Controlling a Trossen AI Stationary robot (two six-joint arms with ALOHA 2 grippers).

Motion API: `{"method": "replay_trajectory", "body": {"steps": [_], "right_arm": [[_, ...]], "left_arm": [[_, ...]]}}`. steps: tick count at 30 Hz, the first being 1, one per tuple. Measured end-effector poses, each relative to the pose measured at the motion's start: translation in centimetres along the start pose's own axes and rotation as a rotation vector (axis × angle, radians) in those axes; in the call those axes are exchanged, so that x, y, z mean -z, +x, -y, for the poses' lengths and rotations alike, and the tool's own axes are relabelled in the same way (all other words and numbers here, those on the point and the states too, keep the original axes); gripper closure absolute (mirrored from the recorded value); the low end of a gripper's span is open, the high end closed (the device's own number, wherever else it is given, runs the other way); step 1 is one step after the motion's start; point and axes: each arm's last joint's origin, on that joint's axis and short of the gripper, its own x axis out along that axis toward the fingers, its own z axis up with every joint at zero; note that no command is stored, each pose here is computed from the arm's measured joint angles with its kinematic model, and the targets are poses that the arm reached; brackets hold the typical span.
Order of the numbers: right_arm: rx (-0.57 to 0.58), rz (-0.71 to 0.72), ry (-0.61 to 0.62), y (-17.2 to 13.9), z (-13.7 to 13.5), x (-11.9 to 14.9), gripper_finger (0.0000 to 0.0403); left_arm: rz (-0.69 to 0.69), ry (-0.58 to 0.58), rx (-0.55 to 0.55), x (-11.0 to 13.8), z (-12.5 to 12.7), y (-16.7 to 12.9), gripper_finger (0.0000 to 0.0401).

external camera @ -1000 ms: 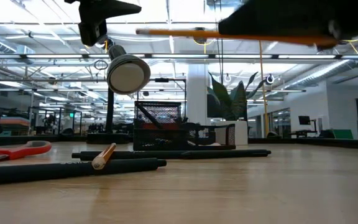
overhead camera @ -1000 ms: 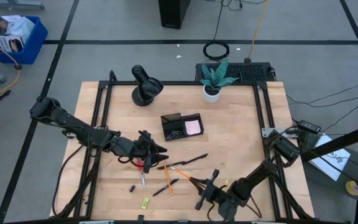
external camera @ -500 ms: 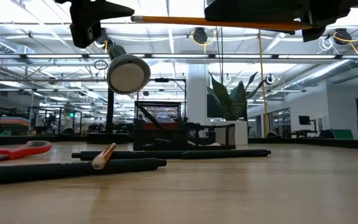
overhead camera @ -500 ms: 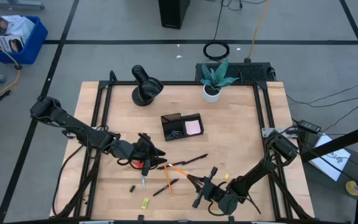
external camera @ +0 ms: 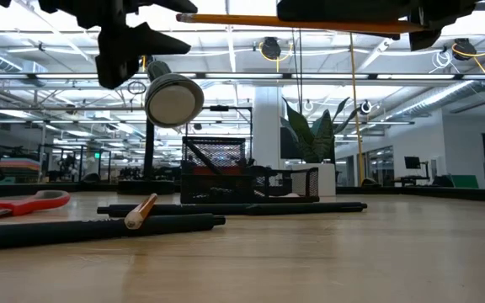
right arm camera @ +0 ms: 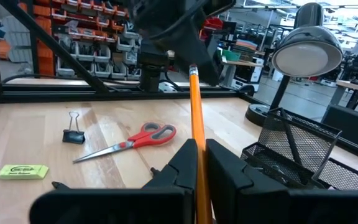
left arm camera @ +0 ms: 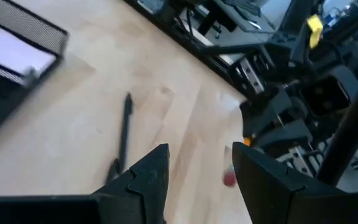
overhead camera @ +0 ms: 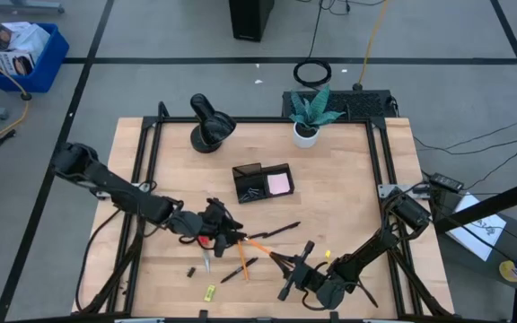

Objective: Pick and place office supplies into organizer
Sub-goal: Put the orange pencil into the desk organizer

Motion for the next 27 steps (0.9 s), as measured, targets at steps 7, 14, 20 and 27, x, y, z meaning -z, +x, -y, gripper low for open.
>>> {"method": "replay_trajectory", "body": {"steps": [7,14,20,27], "right_arm": [[-0.002,0.0,-0.002,0.0,0.0,0.0,0.039],[-0.002,0.0,-0.001,0.0,0.0,0.0,0.039],[-0.024,0.0,-0.002,0.1,-0.1,0.0,0.039],[-0.029,0.0,-0.001,0.1,-0.1,0.0,0.039]], "left_arm": [[-0.031,-0.034,0.051,0.9,0.0,1.2,0.0222],[-0.025,-0.02,0.086,1.0,0.3,1.4,0.0227],[-0.026,-0.014,0.137,0.8,0.6,1.4,0.0282],[-0.038,-0.031,0.147,1.1,0.9,1.2,0.0341]]}}
